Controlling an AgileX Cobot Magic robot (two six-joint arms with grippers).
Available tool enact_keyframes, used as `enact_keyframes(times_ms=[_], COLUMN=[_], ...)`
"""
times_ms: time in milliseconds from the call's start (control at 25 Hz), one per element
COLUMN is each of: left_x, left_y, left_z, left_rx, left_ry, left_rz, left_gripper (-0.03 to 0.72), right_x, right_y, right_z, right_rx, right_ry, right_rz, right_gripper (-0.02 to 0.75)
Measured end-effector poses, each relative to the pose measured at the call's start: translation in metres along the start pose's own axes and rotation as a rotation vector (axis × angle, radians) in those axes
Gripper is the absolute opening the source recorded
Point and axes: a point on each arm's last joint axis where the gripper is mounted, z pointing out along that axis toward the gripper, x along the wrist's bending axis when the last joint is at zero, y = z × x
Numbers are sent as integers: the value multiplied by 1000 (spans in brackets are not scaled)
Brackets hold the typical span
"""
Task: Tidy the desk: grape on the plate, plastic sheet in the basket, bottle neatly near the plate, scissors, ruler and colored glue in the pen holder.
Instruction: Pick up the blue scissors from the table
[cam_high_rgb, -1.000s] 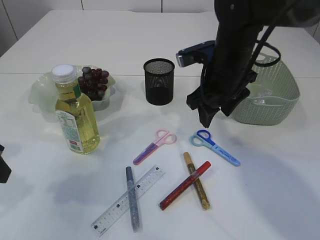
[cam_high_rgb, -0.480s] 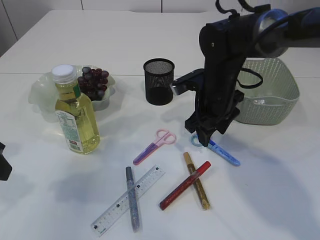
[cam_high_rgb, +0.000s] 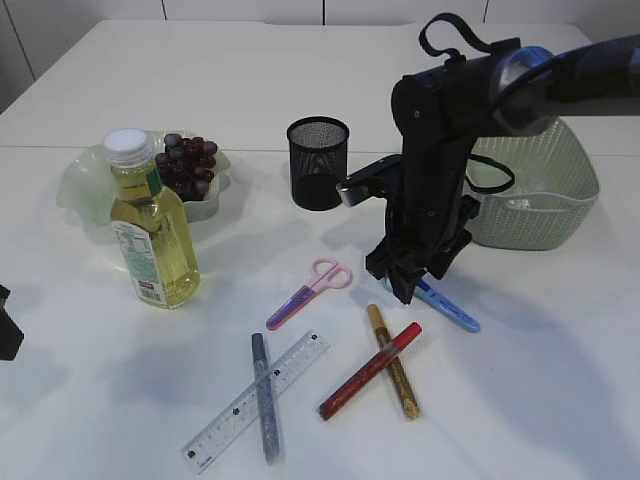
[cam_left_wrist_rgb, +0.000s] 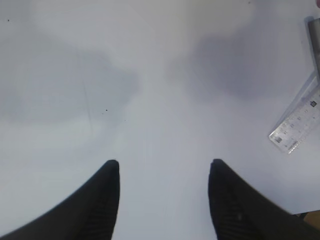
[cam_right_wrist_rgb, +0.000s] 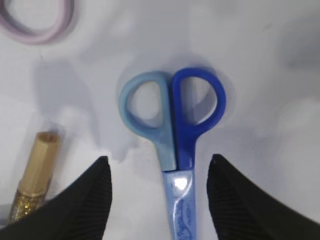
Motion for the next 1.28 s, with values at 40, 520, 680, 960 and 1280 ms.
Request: enact_keyframes(times_ms=[40, 520, 680, 960, 1280], left_x=[0, 0, 0, 0, 0], left_y=[0, 0, 0, 1, 1], left_z=[0, 0, 0, 0, 0], left_rx=[0, -2, -4, -6, -6], left_ry=[0, 2, 3, 3, 3], left_rz=[0, 2, 3, 3, 3], left_gripper=[415, 415, 415, 415, 415], right_x=[0, -3, -2, -1, -2], right_y=[0, 1, 1, 2, 2], right_z=[1, 17, 19, 19, 20], right_rx=[-2, 19, 21, 20, 18], right_ry=[0, 11, 18, 27, 17], right_rz=[0, 10, 13, 16, 10], right_gripper=[471, 470, 461, 375, 183])
